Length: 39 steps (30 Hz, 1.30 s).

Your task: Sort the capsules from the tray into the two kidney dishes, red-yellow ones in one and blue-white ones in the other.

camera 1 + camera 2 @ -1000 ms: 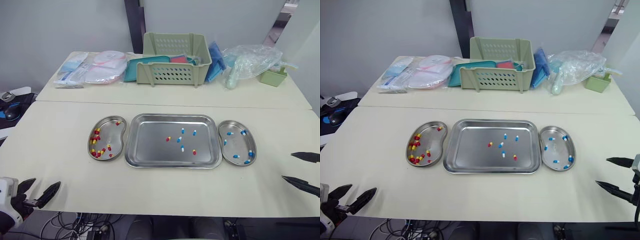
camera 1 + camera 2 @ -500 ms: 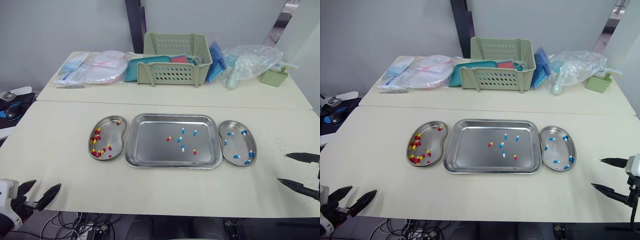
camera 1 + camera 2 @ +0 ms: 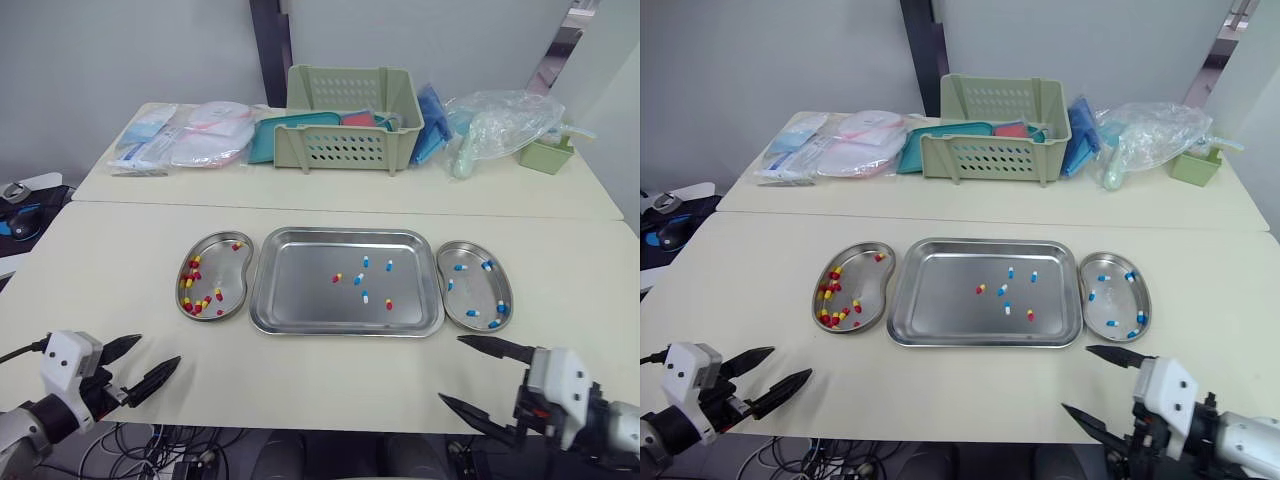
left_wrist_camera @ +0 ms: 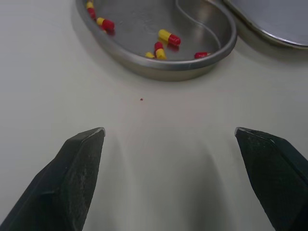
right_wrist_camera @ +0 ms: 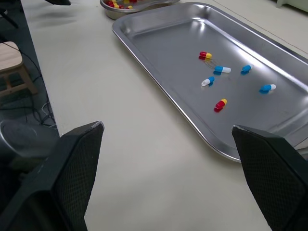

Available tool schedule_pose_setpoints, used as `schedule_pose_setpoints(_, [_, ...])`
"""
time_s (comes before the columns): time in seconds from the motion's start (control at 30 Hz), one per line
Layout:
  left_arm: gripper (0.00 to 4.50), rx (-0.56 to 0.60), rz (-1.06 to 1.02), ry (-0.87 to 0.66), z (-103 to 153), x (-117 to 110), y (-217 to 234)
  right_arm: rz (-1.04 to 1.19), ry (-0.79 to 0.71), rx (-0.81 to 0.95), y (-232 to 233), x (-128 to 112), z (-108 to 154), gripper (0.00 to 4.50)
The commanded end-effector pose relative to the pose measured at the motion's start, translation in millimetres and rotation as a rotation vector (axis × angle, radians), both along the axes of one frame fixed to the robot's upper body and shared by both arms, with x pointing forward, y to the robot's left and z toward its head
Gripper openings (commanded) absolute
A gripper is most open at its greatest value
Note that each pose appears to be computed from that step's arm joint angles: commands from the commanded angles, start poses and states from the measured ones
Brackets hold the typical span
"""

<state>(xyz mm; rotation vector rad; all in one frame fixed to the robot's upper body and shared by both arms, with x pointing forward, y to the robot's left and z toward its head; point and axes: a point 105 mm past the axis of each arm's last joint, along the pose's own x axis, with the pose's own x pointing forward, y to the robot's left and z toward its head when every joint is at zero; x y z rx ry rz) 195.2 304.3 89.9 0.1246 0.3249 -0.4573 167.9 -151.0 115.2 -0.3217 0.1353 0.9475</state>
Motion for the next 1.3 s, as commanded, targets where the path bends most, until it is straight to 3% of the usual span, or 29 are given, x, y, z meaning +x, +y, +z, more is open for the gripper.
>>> schedule_pose_setpoints(0.03, [4.49,0.008,-0.037,-0.031,12,4,-9,-0.046,-0.070,0.011,4,8,2,4.50])
schedule_pose_setpoints(0.37, [4.49,0.028,-0.142,-0.083,31,18,-29,-0.070,-0.068,0.037,8,11,-15,4.50])
schedule_pose_setpoints(0.57, [4.49,0.049,-0.348,-0.125,56,41,-66,-0.074,-0.065,0.052,6,8,-25,4.50])
schedule_pose_setpoints(0.87, [4.49,0.014,-0.538,-0.143,74,58,-107,-0.099,-0.091,0.094,15,4,-22,4.50])
schedule_pose_setpoints(1.13, [4.49,-0.017,-0.724,-0.158,77,66,-152,-0.168,-0.140,0.130,25,6,-14,4.50])
schedule_pose_setpoints(1.23, [3.89,-0.015,-0.736,-0.188,75,76,-161,-0.174,-0.144,0.133,27,7,-13,4.50])
schedule_pose_setpoints(1.3, [3.22,-0.010,-0.738,-0.198,71,83,-167,-0.176,-0.146,0.133,28,7,-12,4.50])
